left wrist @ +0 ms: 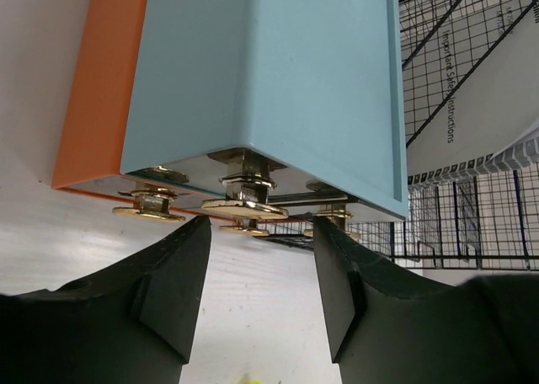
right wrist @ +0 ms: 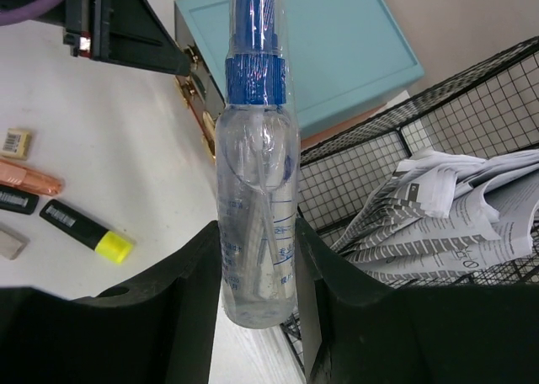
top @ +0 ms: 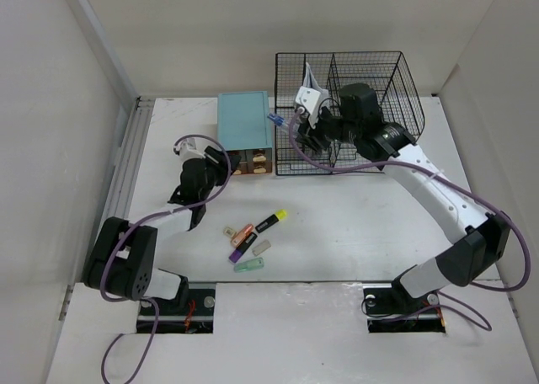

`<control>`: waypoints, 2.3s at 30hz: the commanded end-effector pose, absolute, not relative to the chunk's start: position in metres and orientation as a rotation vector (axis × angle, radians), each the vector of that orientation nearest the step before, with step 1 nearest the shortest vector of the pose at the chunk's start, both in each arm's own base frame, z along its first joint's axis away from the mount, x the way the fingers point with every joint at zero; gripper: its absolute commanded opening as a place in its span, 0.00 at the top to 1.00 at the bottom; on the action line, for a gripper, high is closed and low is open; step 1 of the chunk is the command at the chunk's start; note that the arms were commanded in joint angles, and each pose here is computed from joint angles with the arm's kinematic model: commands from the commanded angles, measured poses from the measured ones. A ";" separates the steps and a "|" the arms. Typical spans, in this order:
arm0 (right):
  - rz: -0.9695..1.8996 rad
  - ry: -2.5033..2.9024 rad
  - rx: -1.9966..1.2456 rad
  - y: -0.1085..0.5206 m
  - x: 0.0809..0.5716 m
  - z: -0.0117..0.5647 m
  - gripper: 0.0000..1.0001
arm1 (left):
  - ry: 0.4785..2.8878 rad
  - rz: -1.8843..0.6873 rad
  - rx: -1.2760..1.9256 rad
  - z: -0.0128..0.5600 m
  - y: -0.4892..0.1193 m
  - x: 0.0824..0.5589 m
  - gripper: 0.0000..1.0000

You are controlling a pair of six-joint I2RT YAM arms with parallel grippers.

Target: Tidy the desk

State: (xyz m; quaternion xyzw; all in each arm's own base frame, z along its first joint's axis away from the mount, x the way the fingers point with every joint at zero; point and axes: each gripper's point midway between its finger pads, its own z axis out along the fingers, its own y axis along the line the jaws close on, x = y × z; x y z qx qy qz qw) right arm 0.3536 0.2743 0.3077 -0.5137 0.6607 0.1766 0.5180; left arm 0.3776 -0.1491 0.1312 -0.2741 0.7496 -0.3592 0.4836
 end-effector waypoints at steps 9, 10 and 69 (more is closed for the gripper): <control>0.465 1.470 -1.202 0.275 0.346 0.338 1.00 | 1.671 -0.842 -0.686 0.165 -0.145 0.403 0.65; 0.465 1.470 -1.202 0.275 0.346 0.338 1.00 | 1.669 -0.838 -0.687 0.165 -0.147 0.402 0.66; 1.395 1.856 -1.066 0.399 0.282 0.307 1.00 | 1.603 -0.906 -0.611 0.240 -0.116 0.240 0.20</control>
